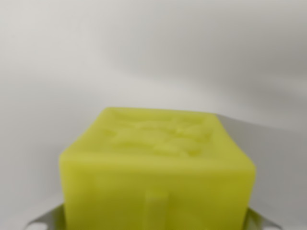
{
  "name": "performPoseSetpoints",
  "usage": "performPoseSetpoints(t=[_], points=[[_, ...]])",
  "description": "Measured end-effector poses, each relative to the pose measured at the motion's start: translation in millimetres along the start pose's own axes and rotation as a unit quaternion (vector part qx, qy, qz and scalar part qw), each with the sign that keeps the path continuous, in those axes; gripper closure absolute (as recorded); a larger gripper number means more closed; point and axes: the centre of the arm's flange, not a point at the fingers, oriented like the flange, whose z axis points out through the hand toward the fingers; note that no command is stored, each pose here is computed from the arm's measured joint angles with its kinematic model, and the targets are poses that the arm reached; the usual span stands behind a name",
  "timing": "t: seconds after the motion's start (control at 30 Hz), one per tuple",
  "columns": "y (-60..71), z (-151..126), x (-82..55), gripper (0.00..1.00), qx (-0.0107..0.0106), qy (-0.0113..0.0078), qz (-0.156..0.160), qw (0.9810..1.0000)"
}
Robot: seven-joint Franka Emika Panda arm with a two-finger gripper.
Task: Pick yellow cube
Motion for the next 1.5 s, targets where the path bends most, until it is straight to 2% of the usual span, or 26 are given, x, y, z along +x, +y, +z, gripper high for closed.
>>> performPoseSetpoints(t=[0.23, 1.5], points=[[0.2, -7, 0.0, 1.0, 0.0003, 0.0001, 0.001, 1.0], [0.1, -103, 0.1, 1.0, 0.0004, 0.0002, 0.001, 1.0]])
